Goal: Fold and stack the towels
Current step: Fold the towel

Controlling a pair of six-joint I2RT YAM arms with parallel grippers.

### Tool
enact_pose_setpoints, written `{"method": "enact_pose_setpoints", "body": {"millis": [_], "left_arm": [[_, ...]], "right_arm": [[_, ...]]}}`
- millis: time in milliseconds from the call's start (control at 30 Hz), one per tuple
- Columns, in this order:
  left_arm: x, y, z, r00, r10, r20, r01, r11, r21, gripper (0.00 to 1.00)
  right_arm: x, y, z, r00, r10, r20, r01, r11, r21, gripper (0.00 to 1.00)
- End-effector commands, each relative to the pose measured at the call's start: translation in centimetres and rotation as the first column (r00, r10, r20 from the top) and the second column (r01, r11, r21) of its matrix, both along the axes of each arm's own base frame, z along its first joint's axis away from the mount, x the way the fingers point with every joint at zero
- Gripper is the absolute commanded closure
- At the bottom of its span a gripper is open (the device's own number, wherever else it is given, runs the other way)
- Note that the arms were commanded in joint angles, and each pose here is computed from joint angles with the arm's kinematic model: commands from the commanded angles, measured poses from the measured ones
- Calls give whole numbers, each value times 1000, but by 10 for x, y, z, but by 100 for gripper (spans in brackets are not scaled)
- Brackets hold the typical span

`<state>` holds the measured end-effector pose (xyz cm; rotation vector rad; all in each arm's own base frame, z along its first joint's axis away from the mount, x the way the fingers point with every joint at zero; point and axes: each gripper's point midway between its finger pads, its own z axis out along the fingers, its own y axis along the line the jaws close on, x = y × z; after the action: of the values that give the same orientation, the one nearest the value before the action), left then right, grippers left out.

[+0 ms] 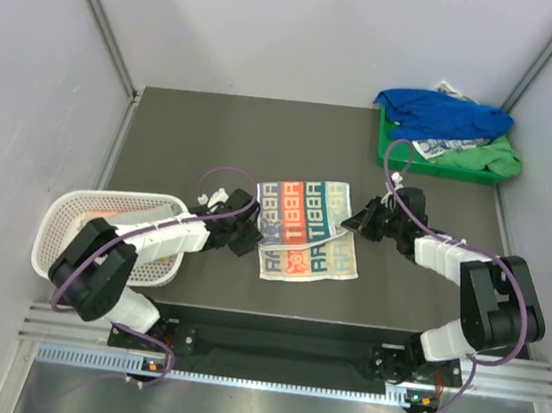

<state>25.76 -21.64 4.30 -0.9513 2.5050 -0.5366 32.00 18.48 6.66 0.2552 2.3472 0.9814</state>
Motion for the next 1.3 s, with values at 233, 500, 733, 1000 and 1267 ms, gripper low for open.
{"method": "enact_pose_setpoints", "body": {"millis": [233,500,733,1000,1267], "left_arm": [[6,-14,-3,1000,-1,1,1,998,-56,63],[5,-17,-6,1000,-18,-7,17,998,-64,67],[3,-18,-6,999,-32,-7,32,997,-65,76],[2,-19,-3,999,-53,-10,53,996,-67,77],[2,-19,-1,997,-70,-9,70,996,-61,83]], "right_arm": [[4,5,5,999,8,45,-9,1000,14,100],[4,5,1,999,6,40,-6,1000,16,100],[2,5,-4,1000,4,30,-5,1000,16,100],[1,5,-6,1000,6,26,-6,1000,18,100],[2,6,-6,1000,8,28,-9,1000,23,100]]}}
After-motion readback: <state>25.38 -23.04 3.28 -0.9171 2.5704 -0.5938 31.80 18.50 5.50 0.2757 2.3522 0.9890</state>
